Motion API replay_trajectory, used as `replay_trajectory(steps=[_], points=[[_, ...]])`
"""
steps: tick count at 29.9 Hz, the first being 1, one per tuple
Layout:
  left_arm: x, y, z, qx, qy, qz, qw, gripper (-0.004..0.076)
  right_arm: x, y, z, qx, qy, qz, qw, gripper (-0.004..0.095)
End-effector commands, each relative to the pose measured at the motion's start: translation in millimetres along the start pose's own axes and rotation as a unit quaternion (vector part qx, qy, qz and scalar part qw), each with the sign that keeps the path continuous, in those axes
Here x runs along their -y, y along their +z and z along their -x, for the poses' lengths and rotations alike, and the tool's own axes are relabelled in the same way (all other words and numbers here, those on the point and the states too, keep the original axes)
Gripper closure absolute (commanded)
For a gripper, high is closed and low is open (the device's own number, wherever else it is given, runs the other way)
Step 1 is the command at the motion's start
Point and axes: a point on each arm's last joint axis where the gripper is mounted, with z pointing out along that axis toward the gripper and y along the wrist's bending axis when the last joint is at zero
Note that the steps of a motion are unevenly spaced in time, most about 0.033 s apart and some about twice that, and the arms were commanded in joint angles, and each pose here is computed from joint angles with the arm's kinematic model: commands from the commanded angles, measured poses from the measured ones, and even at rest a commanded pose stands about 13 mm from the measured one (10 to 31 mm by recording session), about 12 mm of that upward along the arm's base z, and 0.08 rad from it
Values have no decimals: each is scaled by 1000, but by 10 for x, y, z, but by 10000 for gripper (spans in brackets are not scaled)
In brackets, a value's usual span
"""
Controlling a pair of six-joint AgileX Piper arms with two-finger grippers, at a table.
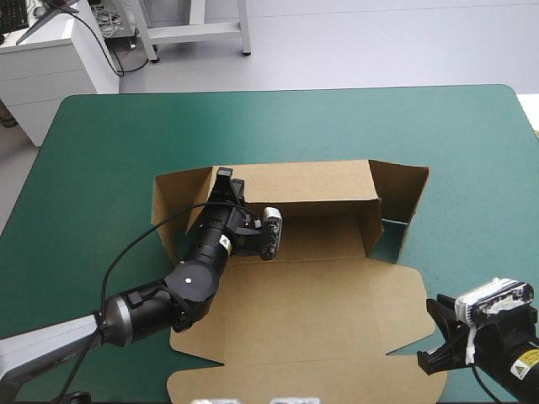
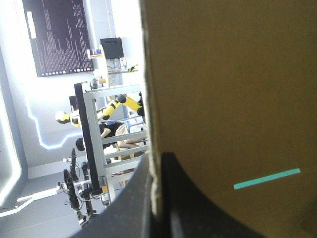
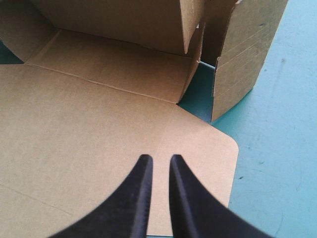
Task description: Fold the box
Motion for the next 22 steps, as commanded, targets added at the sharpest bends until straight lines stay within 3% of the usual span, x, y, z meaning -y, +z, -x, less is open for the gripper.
replay_trajectory(steps=[1, 5, 7, 18, 22], points=[[-155, -55, -34, -7, 7, 42, 999, 732, -1, -35, 106, 34, 4, -3, 999, 516], [-178, -57, -32, -7, 19, 54, 998, 732, -1, -35, 106, 34, 4, -3, 999, 211], [-177, -57, -31, -6, 19, 54, 998, 732, -1, -35, 106, 34, 4, -3, 999, 125], [-175, -56, -31, -6, 16, 53, 998, 732, 28, -16, 162, 55, 67, -10, 996, 105], [-175, -56, -31, -6, 16, 53, 998, 732, 130, 89, 311, 34, 87, -38, 995, 105]])
